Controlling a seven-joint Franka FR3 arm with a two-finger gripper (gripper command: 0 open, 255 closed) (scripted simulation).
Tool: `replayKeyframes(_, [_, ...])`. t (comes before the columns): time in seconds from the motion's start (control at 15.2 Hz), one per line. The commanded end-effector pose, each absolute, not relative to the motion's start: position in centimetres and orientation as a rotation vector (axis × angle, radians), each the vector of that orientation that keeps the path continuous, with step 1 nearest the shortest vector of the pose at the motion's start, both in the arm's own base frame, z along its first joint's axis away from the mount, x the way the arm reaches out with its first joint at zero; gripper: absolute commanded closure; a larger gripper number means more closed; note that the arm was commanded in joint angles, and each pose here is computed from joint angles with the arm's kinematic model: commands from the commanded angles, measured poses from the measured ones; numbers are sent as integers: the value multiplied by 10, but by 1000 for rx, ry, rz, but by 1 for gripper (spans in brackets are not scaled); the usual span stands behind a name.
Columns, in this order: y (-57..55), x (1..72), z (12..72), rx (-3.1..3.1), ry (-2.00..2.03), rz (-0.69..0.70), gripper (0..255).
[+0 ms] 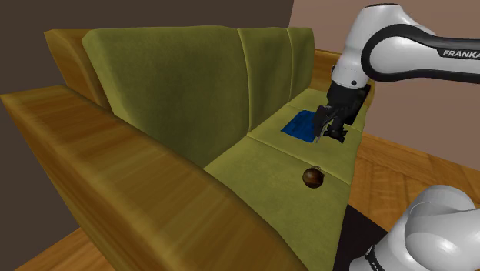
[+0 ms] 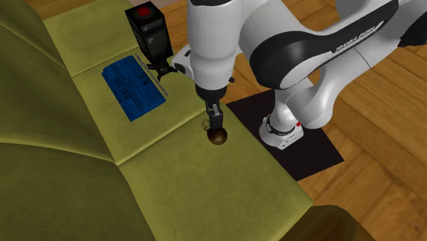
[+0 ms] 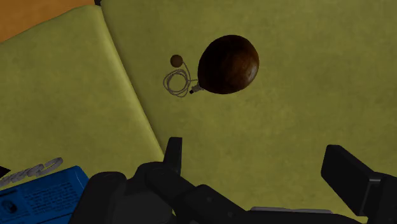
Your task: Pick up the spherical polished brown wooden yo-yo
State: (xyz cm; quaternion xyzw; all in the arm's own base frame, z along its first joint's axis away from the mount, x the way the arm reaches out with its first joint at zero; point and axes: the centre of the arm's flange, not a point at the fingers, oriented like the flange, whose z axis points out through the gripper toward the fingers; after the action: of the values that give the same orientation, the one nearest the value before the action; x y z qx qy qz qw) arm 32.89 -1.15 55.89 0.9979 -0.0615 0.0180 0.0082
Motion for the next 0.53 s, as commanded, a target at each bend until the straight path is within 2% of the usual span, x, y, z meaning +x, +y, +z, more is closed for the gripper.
replayKeyframes(0.0, [-11,329,559,3119,-192,56,0])
replayKeyframes(0.46, [11,356,464,2957,-422,-235,0])
